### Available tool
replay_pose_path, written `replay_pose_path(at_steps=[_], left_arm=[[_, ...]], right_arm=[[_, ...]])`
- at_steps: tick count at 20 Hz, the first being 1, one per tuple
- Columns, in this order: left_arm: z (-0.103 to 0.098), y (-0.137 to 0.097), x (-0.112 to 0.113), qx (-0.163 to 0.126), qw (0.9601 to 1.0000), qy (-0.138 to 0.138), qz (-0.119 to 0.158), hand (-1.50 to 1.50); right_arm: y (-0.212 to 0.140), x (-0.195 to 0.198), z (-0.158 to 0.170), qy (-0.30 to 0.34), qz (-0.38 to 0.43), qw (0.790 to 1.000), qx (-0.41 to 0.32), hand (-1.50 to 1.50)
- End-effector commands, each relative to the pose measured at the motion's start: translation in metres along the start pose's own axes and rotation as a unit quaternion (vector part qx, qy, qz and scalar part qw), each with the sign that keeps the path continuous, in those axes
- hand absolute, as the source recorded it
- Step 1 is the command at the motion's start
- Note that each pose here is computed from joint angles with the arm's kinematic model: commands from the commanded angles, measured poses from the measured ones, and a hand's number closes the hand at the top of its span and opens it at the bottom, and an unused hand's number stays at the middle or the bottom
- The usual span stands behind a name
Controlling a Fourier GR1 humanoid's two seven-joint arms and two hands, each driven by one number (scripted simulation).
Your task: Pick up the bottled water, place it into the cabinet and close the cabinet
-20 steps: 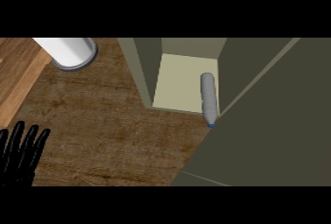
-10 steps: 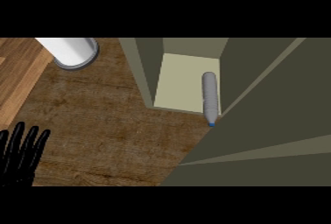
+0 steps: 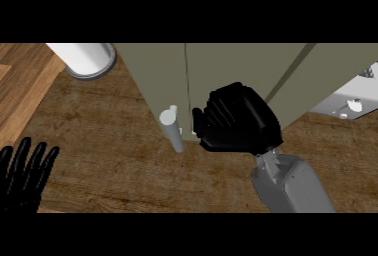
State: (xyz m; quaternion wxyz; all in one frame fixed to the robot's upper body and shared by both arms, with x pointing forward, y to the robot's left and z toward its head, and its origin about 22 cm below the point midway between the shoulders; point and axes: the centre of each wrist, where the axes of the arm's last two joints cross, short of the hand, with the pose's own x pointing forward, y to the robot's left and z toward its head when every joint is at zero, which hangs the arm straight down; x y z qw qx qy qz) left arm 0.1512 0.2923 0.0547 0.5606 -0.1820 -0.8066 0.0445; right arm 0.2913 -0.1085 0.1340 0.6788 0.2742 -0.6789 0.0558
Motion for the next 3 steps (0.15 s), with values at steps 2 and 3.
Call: replay_pose_path(at_steps=[2,3], left_arm=[[0.005,0.0,0.005,-0.01,0.9998,0.013,0.008,-1.5],[0.0,0.007,-0.001,0.008,1.0,0.003,-0.002,-1.5]], right_arm=[[0.008,0.026,-0.068,0.007,-0.01,1.0,-0.022,1.5],[0.016,0.029,-0.078,0.001,-0.004,1.0,-0.025,1.5]])
